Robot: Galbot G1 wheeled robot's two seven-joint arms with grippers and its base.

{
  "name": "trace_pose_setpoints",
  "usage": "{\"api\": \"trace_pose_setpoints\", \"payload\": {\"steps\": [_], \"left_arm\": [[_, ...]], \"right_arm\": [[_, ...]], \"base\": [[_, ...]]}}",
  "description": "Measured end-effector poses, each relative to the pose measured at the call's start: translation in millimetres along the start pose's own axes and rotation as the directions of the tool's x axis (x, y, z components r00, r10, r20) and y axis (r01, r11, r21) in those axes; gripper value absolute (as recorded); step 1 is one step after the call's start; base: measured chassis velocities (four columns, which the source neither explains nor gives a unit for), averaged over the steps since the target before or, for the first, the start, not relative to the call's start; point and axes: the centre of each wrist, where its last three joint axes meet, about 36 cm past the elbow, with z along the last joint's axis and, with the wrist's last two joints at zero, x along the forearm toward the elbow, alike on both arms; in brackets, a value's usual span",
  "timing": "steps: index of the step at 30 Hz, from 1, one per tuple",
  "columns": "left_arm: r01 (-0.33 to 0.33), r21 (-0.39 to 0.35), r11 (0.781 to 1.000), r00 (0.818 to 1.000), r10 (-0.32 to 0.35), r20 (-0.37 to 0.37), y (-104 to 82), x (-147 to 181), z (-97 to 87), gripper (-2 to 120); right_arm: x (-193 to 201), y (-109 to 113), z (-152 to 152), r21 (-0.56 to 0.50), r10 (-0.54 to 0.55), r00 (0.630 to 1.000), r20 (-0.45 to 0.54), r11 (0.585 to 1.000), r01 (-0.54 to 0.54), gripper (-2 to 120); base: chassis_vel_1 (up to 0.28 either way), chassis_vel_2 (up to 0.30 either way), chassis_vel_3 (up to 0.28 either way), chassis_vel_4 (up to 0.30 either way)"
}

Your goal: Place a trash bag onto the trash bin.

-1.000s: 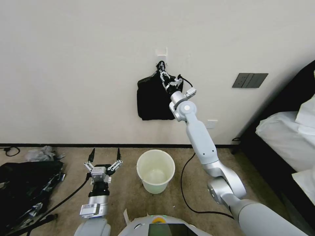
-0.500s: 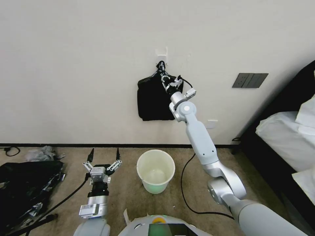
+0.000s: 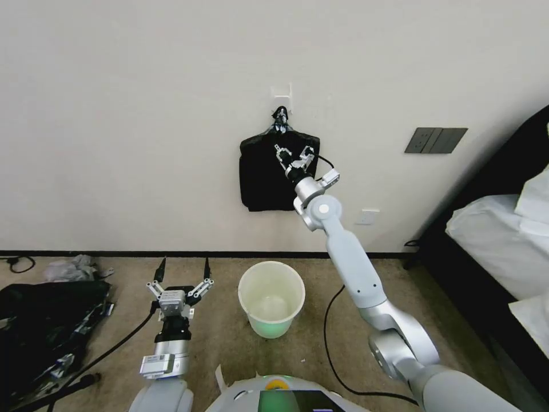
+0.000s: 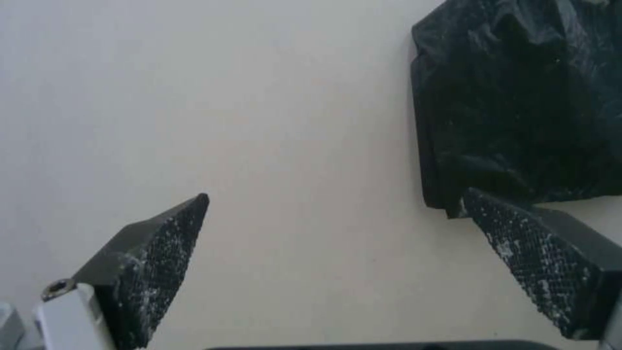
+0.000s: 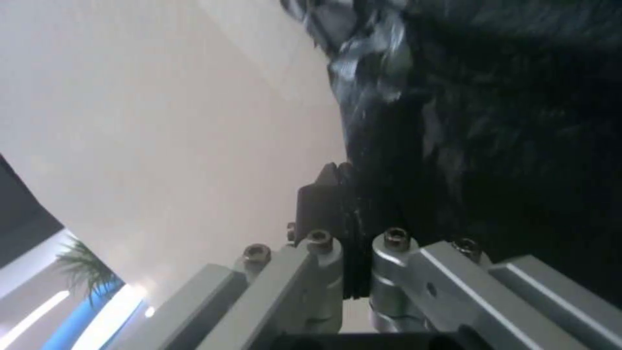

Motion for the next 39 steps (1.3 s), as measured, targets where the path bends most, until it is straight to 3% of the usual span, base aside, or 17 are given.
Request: {"api": "trace_pose_setpoints", "payload": {"steps": [5, 11, 19, 22, 29, 39], "left_arm": [[-0.001, -0.002, 1.000, 1.000, 0.001, -0.002, 0.5, 1, 0.0, 100], [0.000, -0.003, 1.000, 1.000, 0.000, 0.001, 1.2, 1, -1.8, 100], [0.003, 0.000, 1.000, 1.000, -0.003, 0.001, 1.2, 2, -4.0, 100], [0.007, 0.000, 1.000, 1.000, -0.007, 0.000, 1.3, 3, -5.2, 100], [0.009, 0.003, 1.000, 1.000, -0.009, 0.004, 0.9, 3, -7.1, 100], [0.007, 0.009, 1.000, 1.000, -0.007, 0.024, 0.8, 3, -9.6, 100]], "right_arm": [[-1, -3, -7, -0.038, 0.003, 1.000, 0.017, 0.999, -0.003, 8], [-8, -5, -19, -0.088, 0.000, 0.999, 0.033, 0.996, 0.003, 34], [-16, -5, -29, -0.076, -0.006, 0.999, 0.037, 0.997, 0.009, 57], [-18, -6, -30, -0.064, -0.003, 1.000, 0.027, 0.998, 0.005, 75], [-22, -6, -34, -0.044, -0.005, 1.000, 0.027, 0.999, 0.006, 97], [-29, 1, -36, -0.027, -0.038, 0.999, 0.014, 0.999, 0.038, 99]], "base": [[0.000, 0.000, 0.000, 0.000], [0.000, 0.000, 0.000, 0.000], [0.000, 0.000, 0.000, 0.000], [0.000, 0.000, 0.000, 0.000], [0.000, 0.000, 0.000, 0.000], [0.000, 0.000, 0.000, 0.000]]}}
